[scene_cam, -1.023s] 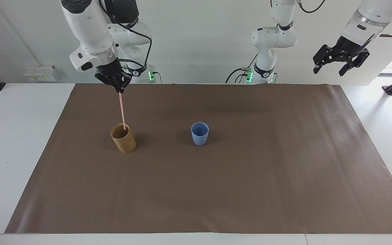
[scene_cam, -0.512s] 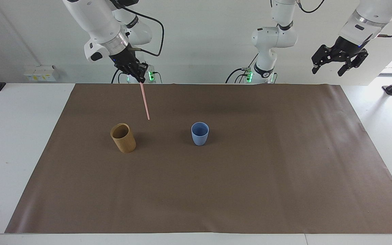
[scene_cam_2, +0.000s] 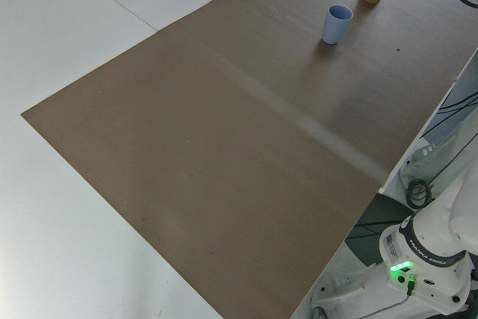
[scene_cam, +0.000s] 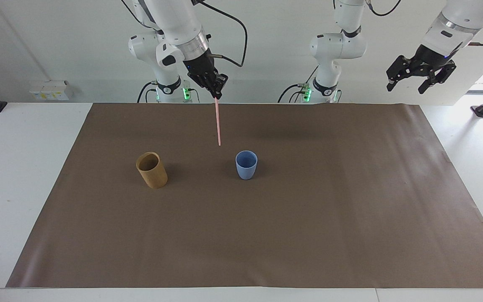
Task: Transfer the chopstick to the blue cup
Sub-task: 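Lift the pink chopstick and carry it toward the blue cup, then lower the chopstick into the blue cup and open the right gripper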
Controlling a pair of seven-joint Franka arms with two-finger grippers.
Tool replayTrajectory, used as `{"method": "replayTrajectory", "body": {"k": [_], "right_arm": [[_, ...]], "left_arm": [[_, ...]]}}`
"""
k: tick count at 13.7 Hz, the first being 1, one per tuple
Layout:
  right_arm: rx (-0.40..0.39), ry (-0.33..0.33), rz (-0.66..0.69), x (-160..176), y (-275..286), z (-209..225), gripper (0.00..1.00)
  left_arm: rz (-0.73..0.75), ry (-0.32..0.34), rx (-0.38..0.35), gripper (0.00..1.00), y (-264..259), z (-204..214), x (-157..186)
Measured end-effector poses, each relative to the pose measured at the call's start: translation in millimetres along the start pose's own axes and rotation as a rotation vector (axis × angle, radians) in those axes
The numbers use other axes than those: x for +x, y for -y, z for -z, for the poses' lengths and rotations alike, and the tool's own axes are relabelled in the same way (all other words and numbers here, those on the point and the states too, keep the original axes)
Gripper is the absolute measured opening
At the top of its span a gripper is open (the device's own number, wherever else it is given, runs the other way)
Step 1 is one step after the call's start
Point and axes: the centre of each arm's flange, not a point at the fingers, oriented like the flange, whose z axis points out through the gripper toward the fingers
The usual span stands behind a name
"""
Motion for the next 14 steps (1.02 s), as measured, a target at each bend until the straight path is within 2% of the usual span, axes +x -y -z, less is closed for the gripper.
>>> {"method": "replayTrajectory", "body": {"k": [7, 14], "right_arm": [[0.005, 0.011, -0.043, -16, 57, -79, 0.08], [0.017, -0.003, -0.062, 0, 66, -110, 0.08]], "left_arm": [[0.000, 0.000, 0.000, 1.00, 0, 0, 0], [0.000, 0.000, 0.000, 1.00, 0, 0, 0]]}}
